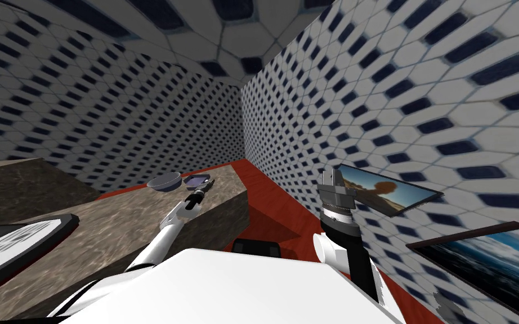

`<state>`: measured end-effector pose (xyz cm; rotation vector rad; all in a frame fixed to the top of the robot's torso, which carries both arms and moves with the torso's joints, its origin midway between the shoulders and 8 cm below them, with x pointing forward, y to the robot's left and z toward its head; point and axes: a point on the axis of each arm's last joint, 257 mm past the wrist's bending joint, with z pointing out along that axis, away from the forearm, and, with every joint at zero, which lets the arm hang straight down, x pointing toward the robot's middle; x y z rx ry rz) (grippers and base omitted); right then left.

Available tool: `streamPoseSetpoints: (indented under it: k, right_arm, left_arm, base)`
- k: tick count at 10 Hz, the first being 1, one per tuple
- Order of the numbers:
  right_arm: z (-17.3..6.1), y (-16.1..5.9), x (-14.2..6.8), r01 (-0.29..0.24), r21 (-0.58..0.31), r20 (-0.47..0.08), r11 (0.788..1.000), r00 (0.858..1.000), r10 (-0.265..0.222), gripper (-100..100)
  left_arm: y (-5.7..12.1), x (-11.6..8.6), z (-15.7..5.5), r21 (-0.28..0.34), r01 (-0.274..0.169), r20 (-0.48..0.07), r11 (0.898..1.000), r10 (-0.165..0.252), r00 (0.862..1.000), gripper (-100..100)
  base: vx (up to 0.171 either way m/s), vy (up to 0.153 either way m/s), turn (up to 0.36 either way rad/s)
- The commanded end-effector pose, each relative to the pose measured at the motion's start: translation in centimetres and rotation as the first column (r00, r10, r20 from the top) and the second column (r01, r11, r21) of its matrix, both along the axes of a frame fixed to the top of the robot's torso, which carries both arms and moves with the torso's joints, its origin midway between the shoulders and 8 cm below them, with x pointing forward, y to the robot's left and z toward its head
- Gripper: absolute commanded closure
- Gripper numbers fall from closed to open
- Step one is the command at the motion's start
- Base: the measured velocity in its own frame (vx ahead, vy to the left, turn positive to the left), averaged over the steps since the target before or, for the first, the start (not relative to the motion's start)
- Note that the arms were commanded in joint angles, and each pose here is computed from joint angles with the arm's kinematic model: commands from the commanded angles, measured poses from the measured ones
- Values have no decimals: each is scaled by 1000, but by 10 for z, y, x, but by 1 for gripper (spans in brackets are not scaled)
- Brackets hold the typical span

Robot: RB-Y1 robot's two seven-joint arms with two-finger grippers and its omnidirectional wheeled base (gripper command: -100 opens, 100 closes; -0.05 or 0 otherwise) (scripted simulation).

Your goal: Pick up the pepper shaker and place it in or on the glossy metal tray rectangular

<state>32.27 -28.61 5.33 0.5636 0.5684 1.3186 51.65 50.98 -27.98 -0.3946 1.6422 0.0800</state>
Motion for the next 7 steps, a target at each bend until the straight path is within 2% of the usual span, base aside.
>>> streamPoseSetpoints:
  k: [1,2,3,7]
  right_arm:
    - [0,0,0,0,0,0,1000,1000,0,0]
    - [0,0,0,0,0,0,1000,1000,0,0]
    - [0,0,0,0,0,0,1000,1000,0,0]
    - [0,0,0,0,0,0,1000,1000,0,0]
  left_arm:
    - [12,1,0,-3,-21,1,1000,21,1000,-100]
    - [6,1,0,-2,-13,0,1000,13,1000,-100]
    - [7,1,0,-2,-14,0,1000,14,1000,100]
    - [7,1,1,1,-12,2,1000,12,1000,100]
  base:
    - [-48,-3,-138]
    - [-21,0,-29]
    - [0,0,0]
    - [0,0,-3]
